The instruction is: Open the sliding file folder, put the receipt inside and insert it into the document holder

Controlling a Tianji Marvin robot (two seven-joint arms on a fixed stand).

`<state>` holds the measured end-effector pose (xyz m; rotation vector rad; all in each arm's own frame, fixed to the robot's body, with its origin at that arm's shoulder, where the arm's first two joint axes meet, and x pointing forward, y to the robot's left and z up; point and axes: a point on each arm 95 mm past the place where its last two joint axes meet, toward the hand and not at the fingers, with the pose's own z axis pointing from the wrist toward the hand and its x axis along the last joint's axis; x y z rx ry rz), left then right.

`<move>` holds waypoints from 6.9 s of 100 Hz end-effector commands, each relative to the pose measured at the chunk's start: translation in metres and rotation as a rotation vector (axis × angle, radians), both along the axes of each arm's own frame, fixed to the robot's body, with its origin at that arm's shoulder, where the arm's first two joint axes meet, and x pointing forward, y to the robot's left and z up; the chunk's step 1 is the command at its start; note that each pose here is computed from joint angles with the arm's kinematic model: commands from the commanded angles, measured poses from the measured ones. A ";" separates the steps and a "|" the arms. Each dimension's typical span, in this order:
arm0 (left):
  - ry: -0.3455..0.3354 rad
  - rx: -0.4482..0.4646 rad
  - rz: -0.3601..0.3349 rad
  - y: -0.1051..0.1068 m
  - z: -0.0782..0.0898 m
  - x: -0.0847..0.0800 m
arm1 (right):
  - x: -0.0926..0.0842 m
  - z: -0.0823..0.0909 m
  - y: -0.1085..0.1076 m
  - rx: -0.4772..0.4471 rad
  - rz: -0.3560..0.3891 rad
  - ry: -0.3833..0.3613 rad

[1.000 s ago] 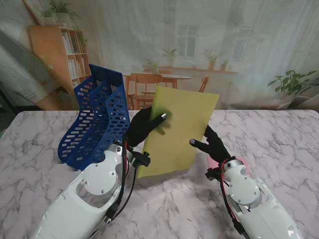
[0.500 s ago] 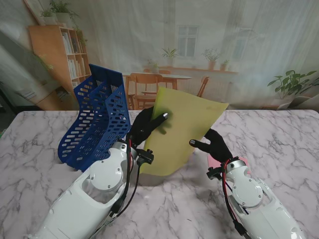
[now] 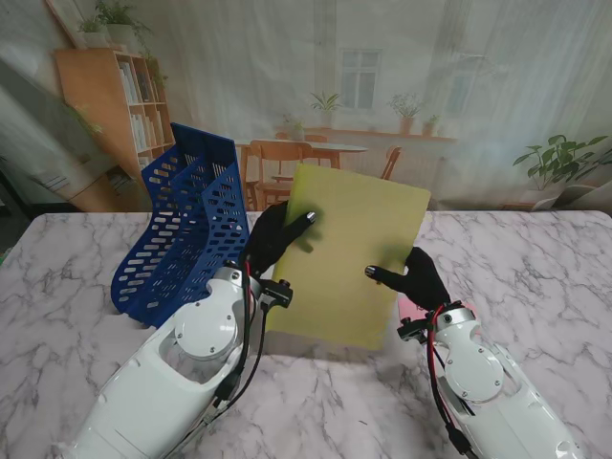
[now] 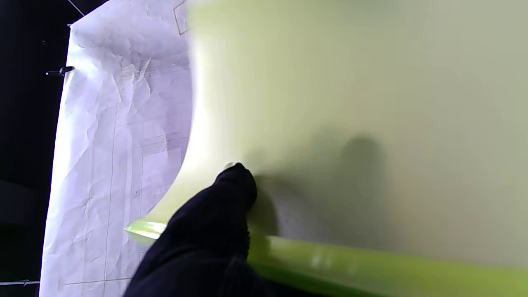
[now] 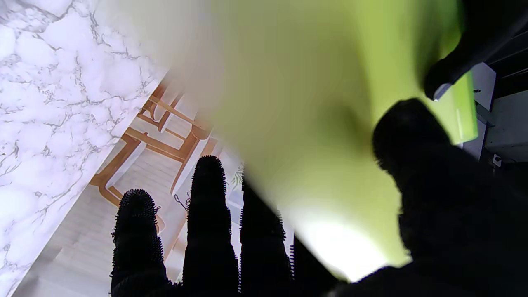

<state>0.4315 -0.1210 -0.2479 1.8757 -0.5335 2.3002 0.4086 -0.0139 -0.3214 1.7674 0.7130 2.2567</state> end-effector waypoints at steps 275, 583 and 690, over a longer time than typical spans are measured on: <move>0.058 0.016 -0.010 0.028 -0.019 0.011 | 0.000 0.012 0.007 0.140 -0.083 -0.070; 0.114 0.118 -0.051 -0.002 -0.058 -0.001 | 0.016 0.046 0.005 0.336 -0.240 -0.244; 0.194 0.136 -0.113 -0.021 -0.080 -0.015 | 0.030 0.059 0.001 0.347 -0.233 -0.270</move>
